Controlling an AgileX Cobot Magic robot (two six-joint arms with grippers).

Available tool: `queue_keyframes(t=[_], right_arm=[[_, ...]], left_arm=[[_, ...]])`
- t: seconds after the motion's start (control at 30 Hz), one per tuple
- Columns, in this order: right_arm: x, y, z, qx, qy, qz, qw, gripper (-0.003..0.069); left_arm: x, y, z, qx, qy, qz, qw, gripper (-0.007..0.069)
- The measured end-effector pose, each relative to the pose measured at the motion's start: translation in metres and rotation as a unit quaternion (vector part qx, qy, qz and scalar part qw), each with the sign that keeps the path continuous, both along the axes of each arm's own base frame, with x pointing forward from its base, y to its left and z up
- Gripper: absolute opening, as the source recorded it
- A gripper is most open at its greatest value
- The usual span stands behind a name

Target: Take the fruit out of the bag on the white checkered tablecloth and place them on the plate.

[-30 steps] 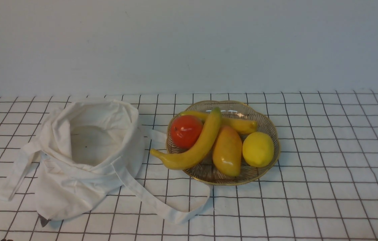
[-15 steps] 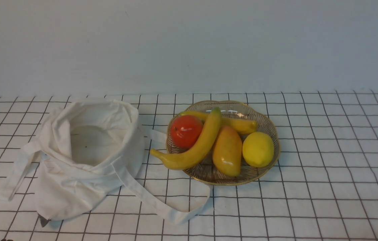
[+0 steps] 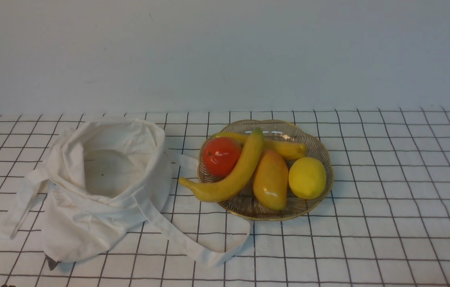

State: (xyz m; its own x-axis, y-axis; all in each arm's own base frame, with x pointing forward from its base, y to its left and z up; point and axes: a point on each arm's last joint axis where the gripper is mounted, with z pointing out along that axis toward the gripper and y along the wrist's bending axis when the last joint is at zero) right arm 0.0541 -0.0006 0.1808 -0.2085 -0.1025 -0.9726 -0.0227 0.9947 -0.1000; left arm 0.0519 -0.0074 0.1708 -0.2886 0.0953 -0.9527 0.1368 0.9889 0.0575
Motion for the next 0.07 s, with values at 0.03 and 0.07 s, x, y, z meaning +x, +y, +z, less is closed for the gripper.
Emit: queue_keyframes(t=[0.03, 0.07], right_arm=[[0.0, 0.0, 0.0, 0.0, 0.0, 0.0, 1.0, -0.0014], [0.0, 0.0, 0.0, 0.0, 0.0, 0.0, 1.0, -0.0014]], left_arm=[[0.0, 0.0, 0.0, 0.0, 0.0, 0.0, 1.0, -0.0008], [0.0, 0.0, 0.0, 0.0, 0.0, 0.0, 1.0, -0.0008]])
